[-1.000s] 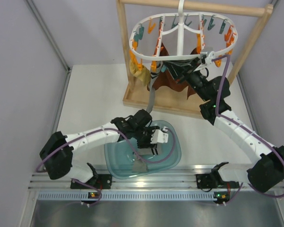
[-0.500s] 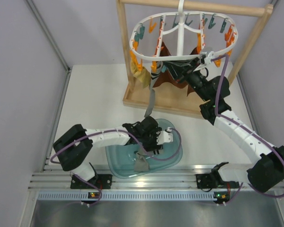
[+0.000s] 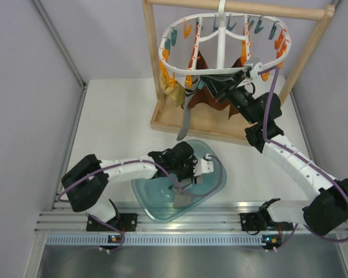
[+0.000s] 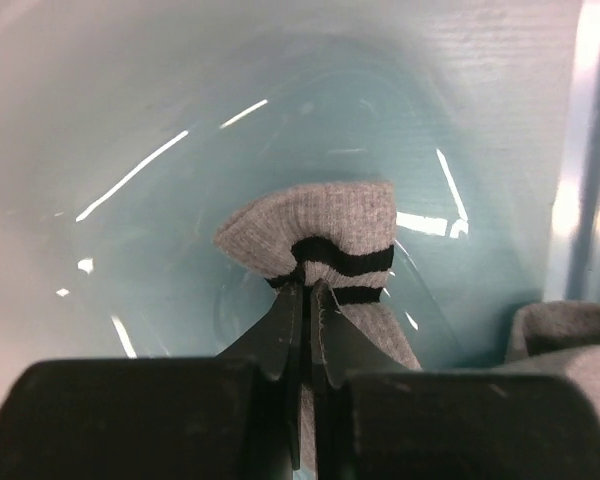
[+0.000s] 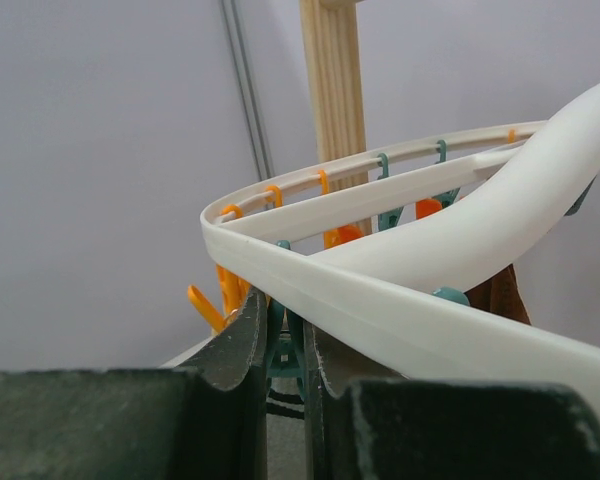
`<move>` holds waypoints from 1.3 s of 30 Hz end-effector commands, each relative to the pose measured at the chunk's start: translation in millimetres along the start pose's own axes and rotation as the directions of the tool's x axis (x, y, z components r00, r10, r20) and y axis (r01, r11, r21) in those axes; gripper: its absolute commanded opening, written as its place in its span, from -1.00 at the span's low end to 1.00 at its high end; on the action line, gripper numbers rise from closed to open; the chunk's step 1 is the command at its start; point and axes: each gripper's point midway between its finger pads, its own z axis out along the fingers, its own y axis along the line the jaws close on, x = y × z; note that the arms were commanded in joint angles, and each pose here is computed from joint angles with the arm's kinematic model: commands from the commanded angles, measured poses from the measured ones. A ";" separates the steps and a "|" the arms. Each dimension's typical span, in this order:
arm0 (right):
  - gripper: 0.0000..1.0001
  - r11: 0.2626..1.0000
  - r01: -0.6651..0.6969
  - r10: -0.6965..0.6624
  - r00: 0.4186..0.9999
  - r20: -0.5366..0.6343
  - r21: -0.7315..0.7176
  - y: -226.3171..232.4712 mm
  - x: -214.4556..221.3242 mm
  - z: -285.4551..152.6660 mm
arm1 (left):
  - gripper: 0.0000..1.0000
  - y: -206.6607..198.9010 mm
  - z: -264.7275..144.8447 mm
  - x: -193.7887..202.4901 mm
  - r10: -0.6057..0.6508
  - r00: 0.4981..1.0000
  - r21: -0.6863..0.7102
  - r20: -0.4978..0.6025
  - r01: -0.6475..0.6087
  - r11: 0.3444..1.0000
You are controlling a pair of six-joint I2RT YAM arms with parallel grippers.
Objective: Clip the socks to the hanger
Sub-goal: Pick up the sock from the bin, then clamp the sock onto the hanger.
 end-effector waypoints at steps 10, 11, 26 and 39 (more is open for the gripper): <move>-1.00 1.000 0.024 -0.025 0.996 0.087 0.012 -1.3 -33.7 1.4 | -1.00 59.3 -169.6 -154.9 0.120 0.775 -0.395 0.620 0.177 0.902; -1.00 1.000 0.024 -0.025 0.996 0.089 0.014 -1.9 -34.7 1.4 | -1.00 65.7 -175.0 -159.4 0.131 0.763 -0.419 0.633 0.196 0.886; -1.00 1.000 -0.018 0.018 0.996 0.087 0.004 1.4 -39.5 2.4 | -1.00 171.2 -251.4 -214.8 0.295 0.583 -0.591 0.757 0.420 0.689; -1.00 0.999 -0.031 0.032 0.997 0.070 -0.006 1.1 -33.1 2.8 | -1.00 186.1 -274.7 -230.5 0.421 0.536 -0.648 0.731 0.354 0.674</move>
